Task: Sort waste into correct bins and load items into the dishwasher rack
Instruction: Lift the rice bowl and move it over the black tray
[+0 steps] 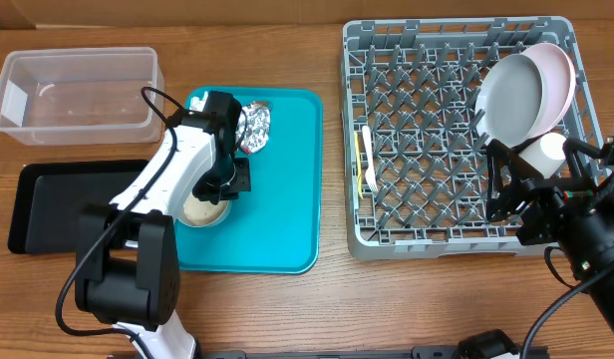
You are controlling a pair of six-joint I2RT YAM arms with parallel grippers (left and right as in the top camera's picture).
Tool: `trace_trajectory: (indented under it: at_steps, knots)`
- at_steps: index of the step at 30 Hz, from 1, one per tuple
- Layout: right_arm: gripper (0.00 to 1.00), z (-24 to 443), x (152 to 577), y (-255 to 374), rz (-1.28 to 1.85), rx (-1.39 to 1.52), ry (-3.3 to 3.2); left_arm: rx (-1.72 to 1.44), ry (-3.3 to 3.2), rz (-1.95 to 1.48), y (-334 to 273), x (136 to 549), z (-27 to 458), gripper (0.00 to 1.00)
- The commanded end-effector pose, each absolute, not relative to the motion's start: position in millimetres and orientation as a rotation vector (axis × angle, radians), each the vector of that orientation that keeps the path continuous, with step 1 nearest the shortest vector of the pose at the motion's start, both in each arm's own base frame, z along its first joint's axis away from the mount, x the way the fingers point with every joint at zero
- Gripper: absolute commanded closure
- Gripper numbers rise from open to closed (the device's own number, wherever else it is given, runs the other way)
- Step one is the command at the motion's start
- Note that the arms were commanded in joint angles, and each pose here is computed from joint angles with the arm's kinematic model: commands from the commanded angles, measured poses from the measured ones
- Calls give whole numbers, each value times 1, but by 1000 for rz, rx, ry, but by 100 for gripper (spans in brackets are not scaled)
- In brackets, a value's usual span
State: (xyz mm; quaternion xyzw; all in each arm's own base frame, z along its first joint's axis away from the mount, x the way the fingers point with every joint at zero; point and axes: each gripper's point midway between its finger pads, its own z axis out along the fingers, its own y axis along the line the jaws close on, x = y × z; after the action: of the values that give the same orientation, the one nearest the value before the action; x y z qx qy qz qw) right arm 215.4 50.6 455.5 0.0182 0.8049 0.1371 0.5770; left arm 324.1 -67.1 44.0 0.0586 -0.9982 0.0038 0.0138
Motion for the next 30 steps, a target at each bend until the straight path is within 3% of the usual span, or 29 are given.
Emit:
trace_trajectory:
  at_steps: [1,13,23,30]
  knots:
    - [0,458,214,47,310,55,1870,146,-3184,148,-81,334,72,96]
    - [0,458,214,47,310,55,1871,157,-3471,297,-77,326,177,96]
    - [0,458,214,47,310,55,1871,355,-3461,348,-23,307,197,96]
    - [0,458,214,47,310,55,1871,455,-3467,592,31,305,205,96]
